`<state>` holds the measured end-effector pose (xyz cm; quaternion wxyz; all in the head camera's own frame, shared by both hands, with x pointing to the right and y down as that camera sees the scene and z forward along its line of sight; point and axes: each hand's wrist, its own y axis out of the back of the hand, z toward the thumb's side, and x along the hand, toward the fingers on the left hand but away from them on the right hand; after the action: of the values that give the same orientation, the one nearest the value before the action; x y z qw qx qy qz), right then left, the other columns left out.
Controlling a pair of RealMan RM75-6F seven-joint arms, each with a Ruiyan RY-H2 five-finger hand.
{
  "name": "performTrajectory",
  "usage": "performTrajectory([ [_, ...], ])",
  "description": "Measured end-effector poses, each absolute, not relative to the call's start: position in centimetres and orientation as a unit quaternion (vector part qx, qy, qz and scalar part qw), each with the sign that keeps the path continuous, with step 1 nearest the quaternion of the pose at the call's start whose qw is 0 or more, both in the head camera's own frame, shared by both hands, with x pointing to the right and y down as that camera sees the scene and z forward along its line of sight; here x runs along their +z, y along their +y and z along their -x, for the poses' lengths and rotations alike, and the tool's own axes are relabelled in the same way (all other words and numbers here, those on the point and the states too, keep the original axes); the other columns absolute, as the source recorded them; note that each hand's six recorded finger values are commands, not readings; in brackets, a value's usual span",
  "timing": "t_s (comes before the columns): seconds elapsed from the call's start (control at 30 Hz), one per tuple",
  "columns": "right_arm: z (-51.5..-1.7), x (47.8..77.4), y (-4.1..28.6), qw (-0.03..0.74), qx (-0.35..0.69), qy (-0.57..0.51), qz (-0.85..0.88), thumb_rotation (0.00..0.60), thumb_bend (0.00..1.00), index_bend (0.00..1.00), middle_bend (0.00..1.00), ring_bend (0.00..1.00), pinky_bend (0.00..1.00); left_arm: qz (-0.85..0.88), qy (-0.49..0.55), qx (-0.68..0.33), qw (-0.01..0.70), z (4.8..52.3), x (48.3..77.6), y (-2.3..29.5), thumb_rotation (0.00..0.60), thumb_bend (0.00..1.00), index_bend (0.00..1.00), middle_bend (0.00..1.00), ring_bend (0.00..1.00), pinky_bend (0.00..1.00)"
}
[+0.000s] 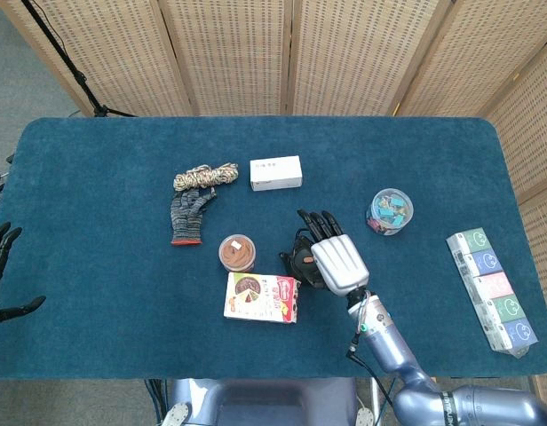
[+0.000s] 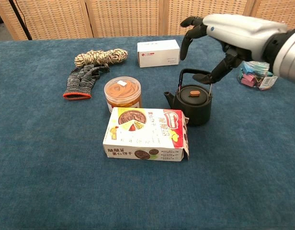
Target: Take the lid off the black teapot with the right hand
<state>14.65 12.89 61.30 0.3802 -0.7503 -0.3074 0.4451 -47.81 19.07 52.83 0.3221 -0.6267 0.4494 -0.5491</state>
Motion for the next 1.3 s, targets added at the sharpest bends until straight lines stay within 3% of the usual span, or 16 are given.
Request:
performTrajectory([
  [0.6,-14.7,65.8,12.4,0.329,0.509,-0.3,0.737,0.6,0.42,0.39,0.0,0.0,0.0,0.627,0.452,-0.551,0.315,48.1,52.9,19.0,0.6,0.0,0.0,0.0,0.0,0.0],
  [1.3,-14.7,67.8,12.7,0.295,0.528,-0.297,0.739,0.6,0.44,0.43,0.0,0.0,0.0,0.626,0.453,-0.555,0.31,48.3,53.0,19.0,0.6,0.0,0.0,0.0,0.0,0.0],
])
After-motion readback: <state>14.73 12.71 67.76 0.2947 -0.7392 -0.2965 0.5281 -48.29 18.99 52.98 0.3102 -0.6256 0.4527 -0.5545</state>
